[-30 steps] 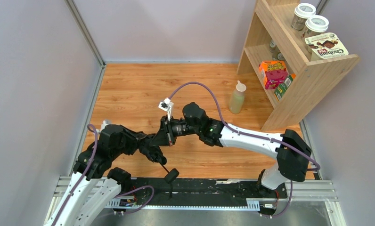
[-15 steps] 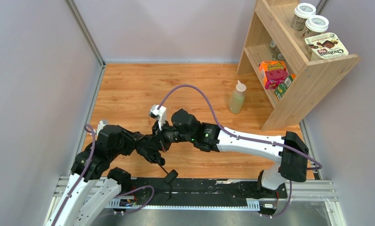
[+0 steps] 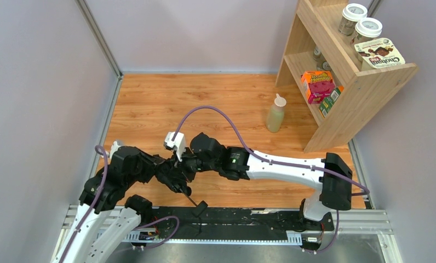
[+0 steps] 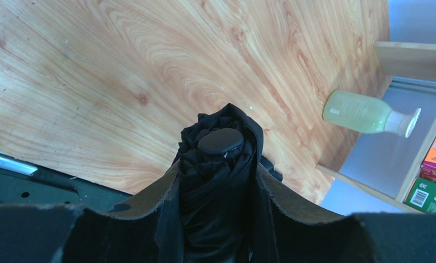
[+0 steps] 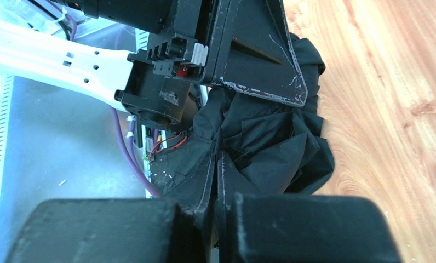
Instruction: Put away the umbrella
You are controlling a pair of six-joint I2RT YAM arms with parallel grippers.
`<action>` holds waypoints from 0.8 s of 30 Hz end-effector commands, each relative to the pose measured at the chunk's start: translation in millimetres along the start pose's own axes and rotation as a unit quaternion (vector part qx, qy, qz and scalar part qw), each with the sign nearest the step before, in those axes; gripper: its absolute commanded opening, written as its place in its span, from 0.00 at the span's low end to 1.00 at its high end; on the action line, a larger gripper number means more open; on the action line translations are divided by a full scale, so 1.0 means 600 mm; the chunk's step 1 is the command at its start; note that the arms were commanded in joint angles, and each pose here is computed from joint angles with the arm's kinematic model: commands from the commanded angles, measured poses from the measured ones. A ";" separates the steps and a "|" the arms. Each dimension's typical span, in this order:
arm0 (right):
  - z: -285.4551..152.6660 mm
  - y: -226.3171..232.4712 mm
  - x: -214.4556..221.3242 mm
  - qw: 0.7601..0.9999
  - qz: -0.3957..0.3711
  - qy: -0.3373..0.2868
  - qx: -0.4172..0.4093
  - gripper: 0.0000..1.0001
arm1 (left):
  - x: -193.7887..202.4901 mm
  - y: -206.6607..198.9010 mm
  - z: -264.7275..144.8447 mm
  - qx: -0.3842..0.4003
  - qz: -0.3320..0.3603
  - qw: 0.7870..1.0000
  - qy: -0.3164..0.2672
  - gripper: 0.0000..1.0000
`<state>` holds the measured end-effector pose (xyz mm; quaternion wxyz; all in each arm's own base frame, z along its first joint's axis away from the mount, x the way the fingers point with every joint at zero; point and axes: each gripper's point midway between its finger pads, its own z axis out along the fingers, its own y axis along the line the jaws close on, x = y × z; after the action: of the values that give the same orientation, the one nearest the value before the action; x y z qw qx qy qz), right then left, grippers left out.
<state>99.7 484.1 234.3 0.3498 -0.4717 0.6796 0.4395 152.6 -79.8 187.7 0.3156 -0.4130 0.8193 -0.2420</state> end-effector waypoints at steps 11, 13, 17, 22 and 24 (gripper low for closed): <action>-0.008 0.069 0.051 0.979 0.068 0.076 -0.175 0.40 | -0.007 -0.067 -0.033 0.127 -0.091 0.988 0.000 0.00; -0.009 0.075 0.051 0.976 0.082 0.076 -0.187 0.43 | -0.013 -0.070 -0.034 0.133 -0.107 0.985 -0.008 0.00; -0.032 0.043 0.007 0.983 0.107 0.045 -0.139 0.47 | -0.033 -0.116 -0.047 0.203 -0.102 0.973 -0.033 0.00; -0.140 -0.010 -0.074 0.992 0.105 -0.032 -0.063 0.65 | -0.082 -0.194 -0.091 0.286 0.058 0.948 -0.126 0.00; -0.183 -0.046 -0.086 0.993 0.097 -0.063 0.005 0.75 | -0.102 -0.216 -0.104 0.288 0.153 0.930 -0.169 0.00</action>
<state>97.8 443.2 252.5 0.2279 -0.4356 0.6970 0.5220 184.6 -90.6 245.9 0.4447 -0.3402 0.7555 -0.3403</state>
